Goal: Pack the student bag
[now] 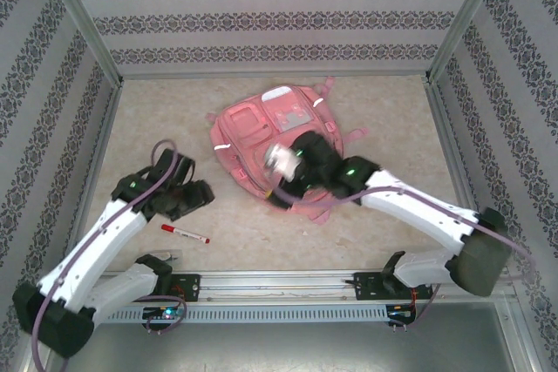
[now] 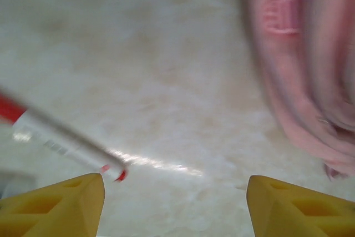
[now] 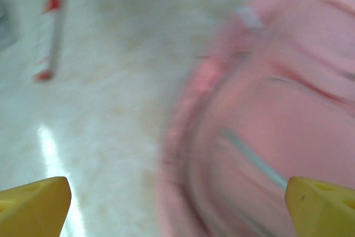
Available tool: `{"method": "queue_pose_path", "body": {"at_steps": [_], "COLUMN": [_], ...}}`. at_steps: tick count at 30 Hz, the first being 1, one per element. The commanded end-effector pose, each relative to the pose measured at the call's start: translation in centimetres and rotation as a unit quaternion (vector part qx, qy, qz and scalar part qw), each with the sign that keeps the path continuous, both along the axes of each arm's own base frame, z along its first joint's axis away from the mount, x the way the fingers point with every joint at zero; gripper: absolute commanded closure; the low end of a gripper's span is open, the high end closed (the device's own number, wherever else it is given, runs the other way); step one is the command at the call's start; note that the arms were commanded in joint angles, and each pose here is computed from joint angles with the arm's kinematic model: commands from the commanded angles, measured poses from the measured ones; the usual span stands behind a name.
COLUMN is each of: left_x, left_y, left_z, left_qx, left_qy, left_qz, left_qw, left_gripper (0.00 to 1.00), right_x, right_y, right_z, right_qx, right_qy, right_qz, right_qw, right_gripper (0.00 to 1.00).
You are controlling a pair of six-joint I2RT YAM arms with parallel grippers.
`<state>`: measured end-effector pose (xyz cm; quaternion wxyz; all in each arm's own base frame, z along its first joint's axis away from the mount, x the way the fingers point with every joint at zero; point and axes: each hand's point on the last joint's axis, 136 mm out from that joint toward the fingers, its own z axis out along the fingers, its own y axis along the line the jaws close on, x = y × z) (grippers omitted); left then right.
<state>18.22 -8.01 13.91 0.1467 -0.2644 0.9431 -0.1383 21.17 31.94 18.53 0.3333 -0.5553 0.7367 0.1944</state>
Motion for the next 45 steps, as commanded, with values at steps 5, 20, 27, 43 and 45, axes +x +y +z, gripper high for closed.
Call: {"method": "queue_pose_path", "body": {"at_steps": [5, 20, 27, 43, 45], "left_x": [-4.5, 1.7, 9.3, 24.2, 25.0], "left_y": [5.4, 3.2, -2.7, -6.7, -6.6], "left_z": [-3.8, -3.0, -0.8, -5.2, -6.5], "left_qx": [0.016, -0.013, -0.142, -0.08, -0.072], "left_qy": [0.064, 0.008, -0.044, -0.063, -0.058], "left_qz": [0.199, 0.094, 0.03, -0.052, -0.052], "left_qw": [0.978, 0.996, 0.988, 0.993, 0.994], "left_gripper": [0.32, 0.29, 0.25, 0.3, 0.32], "right_x": [-9.2, -1.3, 7.8, 7.5, 7.5], "right_y": [8.4, 9.3, 0.8, -8.5, -9.1], "right_z": [-5.2, -6.3, -4.5, -6.9, -8.0], "right_qx": [-0.006, 0.004, 0.007, 0.076, 0.065], "right_qy": [-0.016, -0.021, 0.009, 0.165, 0.177], "right_qz": [0.222, -0.007, -0.26, -0.435, -0.463], "right_qw": [0.975, 1.0, 0.966, 0.882, 0.866], "right_gripper": [0.02, 0.02, 0.02, 0.06, 0.09]}}
